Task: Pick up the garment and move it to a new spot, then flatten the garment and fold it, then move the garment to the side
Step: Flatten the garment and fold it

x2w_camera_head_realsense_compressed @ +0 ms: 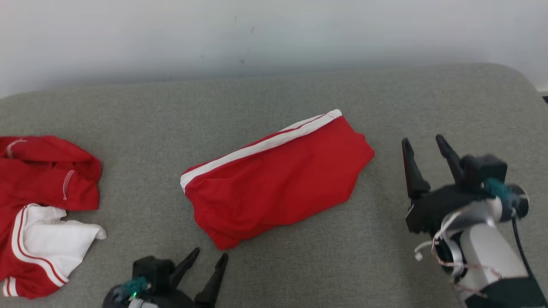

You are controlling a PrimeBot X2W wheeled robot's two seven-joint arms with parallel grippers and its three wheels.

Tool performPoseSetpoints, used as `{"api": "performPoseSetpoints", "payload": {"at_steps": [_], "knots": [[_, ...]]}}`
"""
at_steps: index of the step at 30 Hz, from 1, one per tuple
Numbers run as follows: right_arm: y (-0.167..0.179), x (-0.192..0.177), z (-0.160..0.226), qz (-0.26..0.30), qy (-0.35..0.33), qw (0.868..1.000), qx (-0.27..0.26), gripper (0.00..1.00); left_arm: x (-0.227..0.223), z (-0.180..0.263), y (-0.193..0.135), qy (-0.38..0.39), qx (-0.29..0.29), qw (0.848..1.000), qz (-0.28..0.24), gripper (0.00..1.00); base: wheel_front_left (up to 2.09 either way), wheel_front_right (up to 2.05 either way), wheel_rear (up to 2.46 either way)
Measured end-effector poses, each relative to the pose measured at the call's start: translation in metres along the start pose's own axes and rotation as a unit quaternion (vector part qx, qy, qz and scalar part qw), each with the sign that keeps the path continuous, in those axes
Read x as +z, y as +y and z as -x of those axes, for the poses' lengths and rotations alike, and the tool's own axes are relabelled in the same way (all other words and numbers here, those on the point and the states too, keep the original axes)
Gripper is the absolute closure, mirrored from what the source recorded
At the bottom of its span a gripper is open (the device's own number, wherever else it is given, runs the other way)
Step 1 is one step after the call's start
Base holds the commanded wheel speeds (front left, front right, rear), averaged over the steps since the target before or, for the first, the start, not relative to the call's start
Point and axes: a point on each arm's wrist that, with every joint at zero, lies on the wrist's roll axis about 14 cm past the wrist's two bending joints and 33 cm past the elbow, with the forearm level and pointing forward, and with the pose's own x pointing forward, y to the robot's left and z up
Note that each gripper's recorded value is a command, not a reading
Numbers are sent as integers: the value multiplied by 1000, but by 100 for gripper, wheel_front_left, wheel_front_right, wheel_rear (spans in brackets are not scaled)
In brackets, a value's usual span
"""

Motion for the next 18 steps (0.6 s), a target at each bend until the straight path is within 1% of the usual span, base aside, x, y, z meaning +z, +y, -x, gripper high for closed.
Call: {"api": "performPoseSetpoints", "payload": {"at_steps": [3,6,9,13,18], "knots": [[1,-14,-21,5,44,999,5,0,-1,-13,-1,18,-7,1000,1,0,0,0,0],[0,-38,-34,11,102,995,7,0,-1,-23,-4,31,-14,999,7,0,0,0,0],[3,-60,-45,18,154,988,13,0,-7,-28,-7,48,-15,999,15,0,0,0,0],[16,-81,-58,24,205,978,32,0,-20,-28,-4,72,-9,997,37,0,0,0,0],[33,-115,-62,25,268,962,53,0,-25,-30,1,81,-3,996,47,0,0,0,0]]}}
